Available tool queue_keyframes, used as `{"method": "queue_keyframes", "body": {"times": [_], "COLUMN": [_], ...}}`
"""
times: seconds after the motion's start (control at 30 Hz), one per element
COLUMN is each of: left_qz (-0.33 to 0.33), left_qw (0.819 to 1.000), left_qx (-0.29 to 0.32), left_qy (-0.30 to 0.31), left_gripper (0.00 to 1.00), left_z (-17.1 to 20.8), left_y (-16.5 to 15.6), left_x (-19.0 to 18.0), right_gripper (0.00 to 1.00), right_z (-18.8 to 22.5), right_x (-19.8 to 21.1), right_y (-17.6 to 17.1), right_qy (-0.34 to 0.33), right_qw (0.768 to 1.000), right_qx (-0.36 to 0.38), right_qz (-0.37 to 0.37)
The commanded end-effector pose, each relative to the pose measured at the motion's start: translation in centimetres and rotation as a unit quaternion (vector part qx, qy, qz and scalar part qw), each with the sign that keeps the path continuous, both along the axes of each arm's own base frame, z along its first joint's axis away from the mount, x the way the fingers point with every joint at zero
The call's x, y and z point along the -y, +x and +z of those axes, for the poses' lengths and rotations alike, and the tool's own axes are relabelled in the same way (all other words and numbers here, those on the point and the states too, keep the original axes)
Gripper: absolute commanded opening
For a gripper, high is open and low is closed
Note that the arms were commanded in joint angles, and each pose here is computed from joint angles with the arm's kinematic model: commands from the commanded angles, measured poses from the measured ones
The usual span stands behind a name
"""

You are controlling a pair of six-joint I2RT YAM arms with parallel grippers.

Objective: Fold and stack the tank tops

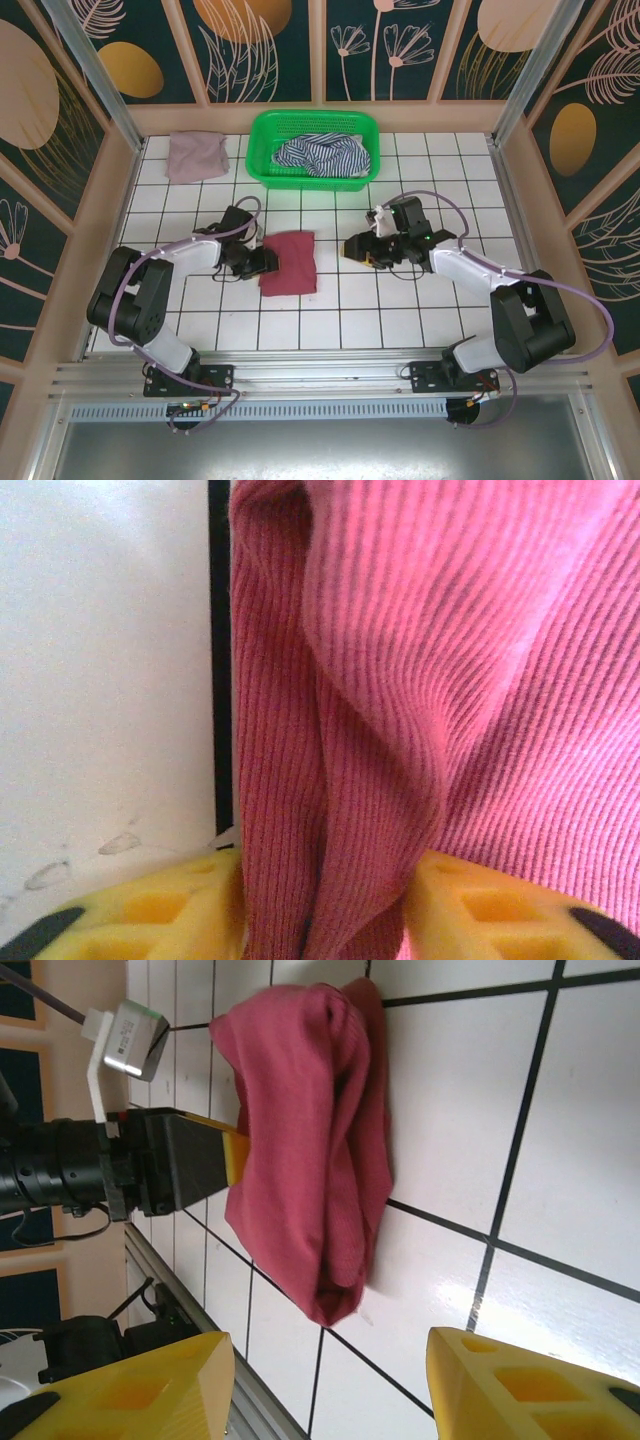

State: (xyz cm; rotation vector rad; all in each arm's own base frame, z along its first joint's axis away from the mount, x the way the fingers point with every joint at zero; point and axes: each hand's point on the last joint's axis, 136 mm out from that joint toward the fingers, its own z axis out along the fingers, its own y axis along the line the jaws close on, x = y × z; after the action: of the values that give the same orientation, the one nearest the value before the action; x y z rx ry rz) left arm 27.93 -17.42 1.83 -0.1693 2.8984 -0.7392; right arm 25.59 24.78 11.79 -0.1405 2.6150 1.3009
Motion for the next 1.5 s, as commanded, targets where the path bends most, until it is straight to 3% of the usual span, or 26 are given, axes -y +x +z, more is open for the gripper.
{"method": "queue_keyframes", "body": {"times": [0.0,0.27,0.47,0.57,0.87,1.03,1.2,1.47], "left_qz": [-0.009,-0.016,-0.002,-0.027,-0.007,0.024,0.007,-0.009], "left_qw": [1.000,0.999,0.999,0.996,0.970,0.963,0.954,0.947], "left_qx": [-0.002,0.036,0.036,0.042,0.108,0.147,0.167,0.210], "left_qy": [-0.029,-0.034,0.016,0.073,0.219,0.226,0.249,0.243], "left_gripper": [0.35,0.00,0.00,0.00,0.00,0.00,0.00,0.00], "left_z": [-0.7,1.1,2.1,2.7,6.5,9.5,10.8,11.8], "left_y": [-0.5,2.2,3.1,3.7,12.4,17.0,21.1,27.5], "left_x": [1.1,1.9,-1.9,-3.6,-13.0,-16.5,-18.4,-18.7], "right_gripper": [0.54,0.55,0.55,0.55,0.55,0.56,0.57,0.57], "right_z": [-0.3,0.0,0.9,1.4,3.1,4.2,5.4,5.5], "right_x": [0.7,0.8,1.0,1.3,1.5,1.8,2.0,1.7], "right_y": [-0.5,0.1,1.0,1.7,3.5,4.5,5.7,7.2], "right_qy": [-0.012,-0.013,-0.008,-0.004,0.004,0.003,0.004,0.002], "right_qw": [1.000,1.000,1.000,0.999,0.998,0.996,0.995,0.994], "right_qx": [0.004,0.014,0.026,0.034,0.060,0.076,0.094,0.101], "right_qz": [-0.001,-0.008,-0.013,-0.020,-0.028,-0.034,-0.040,-0.042]}}
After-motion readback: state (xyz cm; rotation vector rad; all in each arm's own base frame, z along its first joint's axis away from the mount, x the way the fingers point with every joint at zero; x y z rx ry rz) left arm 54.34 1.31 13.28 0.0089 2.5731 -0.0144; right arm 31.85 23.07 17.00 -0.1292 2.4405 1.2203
